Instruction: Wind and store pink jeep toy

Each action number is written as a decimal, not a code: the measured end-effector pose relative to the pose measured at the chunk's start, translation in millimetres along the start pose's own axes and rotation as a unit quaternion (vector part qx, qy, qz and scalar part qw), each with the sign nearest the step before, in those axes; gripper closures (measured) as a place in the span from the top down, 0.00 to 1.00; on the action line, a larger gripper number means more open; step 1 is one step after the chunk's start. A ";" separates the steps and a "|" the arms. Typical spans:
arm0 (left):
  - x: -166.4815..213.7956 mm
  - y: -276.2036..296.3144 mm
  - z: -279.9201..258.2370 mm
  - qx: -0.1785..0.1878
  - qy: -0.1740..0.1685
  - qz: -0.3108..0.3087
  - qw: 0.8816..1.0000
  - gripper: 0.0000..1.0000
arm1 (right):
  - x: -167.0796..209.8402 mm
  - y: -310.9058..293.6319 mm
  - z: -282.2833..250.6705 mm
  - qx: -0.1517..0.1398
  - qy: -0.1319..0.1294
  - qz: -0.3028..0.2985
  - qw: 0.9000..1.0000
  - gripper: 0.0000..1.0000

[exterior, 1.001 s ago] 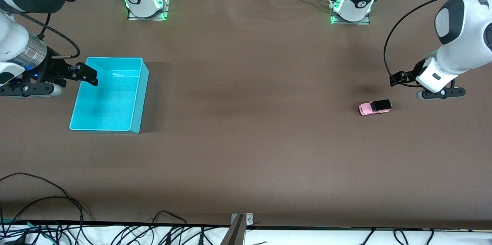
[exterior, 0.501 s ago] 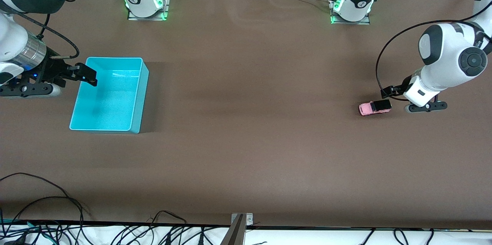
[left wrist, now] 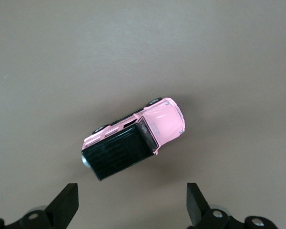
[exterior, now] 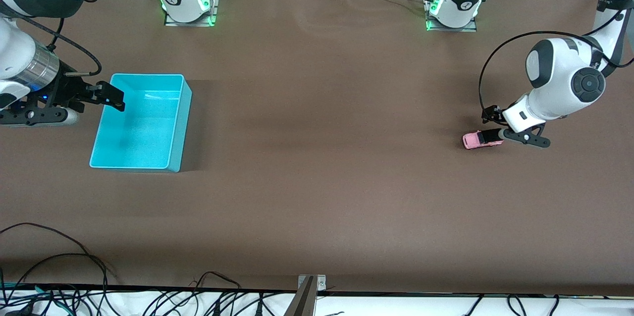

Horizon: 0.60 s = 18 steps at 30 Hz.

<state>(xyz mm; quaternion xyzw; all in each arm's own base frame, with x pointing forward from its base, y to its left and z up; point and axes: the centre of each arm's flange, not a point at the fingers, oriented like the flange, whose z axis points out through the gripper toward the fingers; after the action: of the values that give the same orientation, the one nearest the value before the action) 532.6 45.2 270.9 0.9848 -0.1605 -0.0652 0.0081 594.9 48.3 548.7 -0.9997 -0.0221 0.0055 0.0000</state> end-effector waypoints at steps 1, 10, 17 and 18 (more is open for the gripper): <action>0.2 -0.1 1.5 0.000 -0.001 0.012 1.000 1.00 | 0.0 0.1 0.1 0.000 0.000 0.000 1.000 1.00; -0.1 0.9 26.3 -0.009 -0.013 0.175 0.984 1.00 | 0.1 0.3 0.2 0.000 0.000 0.000 1.000 1.00; 7.4 0.6 37.8 0.001 0.005 0.273 0.962 1.00 | 0.1 0.5 0.2 0.000 0.000 0.000 1.000 1.00; 8.7 0.2 39.2 0.004 0.009 0.290 0.957 1.00 | 0.1 0.5 0.2 0.000 0.000 0.000 1.000 1.00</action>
<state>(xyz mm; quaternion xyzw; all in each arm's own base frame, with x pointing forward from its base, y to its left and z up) 535.6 42.5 231.0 0.8967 -0.4390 -0.0509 0.0241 595.0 47.8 548.5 -0.9997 -0.0217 0.0056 0.0000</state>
